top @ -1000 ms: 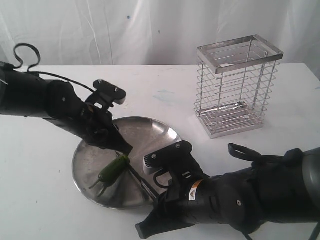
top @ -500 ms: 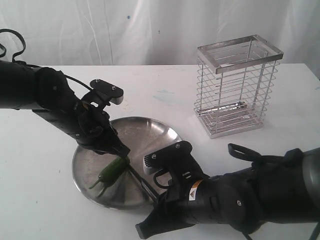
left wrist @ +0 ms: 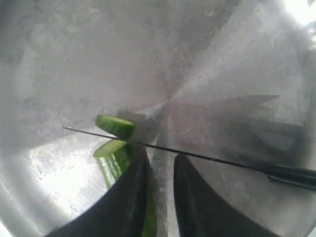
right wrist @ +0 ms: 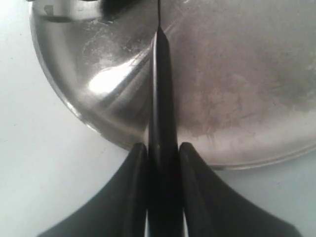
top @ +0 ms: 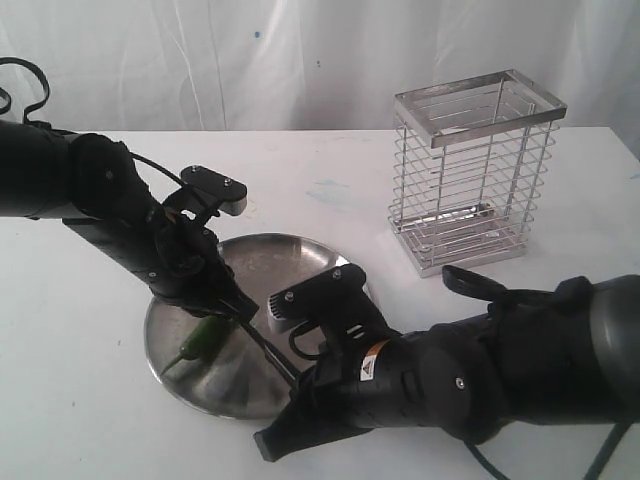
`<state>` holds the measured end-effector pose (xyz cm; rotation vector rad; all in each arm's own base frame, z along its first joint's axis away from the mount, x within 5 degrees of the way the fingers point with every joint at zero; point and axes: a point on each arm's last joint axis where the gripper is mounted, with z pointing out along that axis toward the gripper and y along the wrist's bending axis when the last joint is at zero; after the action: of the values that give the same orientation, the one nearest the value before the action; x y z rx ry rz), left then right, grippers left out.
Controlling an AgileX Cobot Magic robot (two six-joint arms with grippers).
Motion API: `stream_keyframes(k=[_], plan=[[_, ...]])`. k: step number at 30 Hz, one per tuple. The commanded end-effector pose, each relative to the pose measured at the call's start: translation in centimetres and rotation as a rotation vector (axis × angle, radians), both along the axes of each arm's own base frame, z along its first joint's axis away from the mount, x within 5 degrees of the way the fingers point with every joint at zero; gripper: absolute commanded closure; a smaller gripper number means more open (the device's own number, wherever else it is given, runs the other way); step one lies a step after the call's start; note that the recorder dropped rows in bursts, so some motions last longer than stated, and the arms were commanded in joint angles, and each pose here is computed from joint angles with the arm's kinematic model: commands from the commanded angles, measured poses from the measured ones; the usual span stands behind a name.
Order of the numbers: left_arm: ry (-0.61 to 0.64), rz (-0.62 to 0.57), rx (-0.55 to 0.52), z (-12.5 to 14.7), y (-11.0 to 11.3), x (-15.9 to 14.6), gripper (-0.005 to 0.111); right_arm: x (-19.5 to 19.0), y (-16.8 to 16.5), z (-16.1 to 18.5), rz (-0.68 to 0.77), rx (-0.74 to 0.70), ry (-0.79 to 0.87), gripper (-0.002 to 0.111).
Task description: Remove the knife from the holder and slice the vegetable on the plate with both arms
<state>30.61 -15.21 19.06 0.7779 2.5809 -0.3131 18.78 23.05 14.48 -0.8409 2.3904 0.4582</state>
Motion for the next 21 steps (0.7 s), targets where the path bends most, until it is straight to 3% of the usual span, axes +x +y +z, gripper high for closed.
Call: stream_keyframes(k=[1,12,21], plan=[[0.018,-0.007,-0.004,0.1,-0.1,-0.4,0.081,0.1,0.1,-0.8,0.014,-0.026,0.001,0.108],[0.019,-0.009,-0.002,0.1,-0.1,-0.4,0.081,1.6,1.7,-0.1,0.037,-0.033,0.052,0.108],[0.010,-0.016,0.004,0.2,-0.1,-0.4,0.081,3.1,0.7,0.2,0.012,-0.055,0.071,0.108]])
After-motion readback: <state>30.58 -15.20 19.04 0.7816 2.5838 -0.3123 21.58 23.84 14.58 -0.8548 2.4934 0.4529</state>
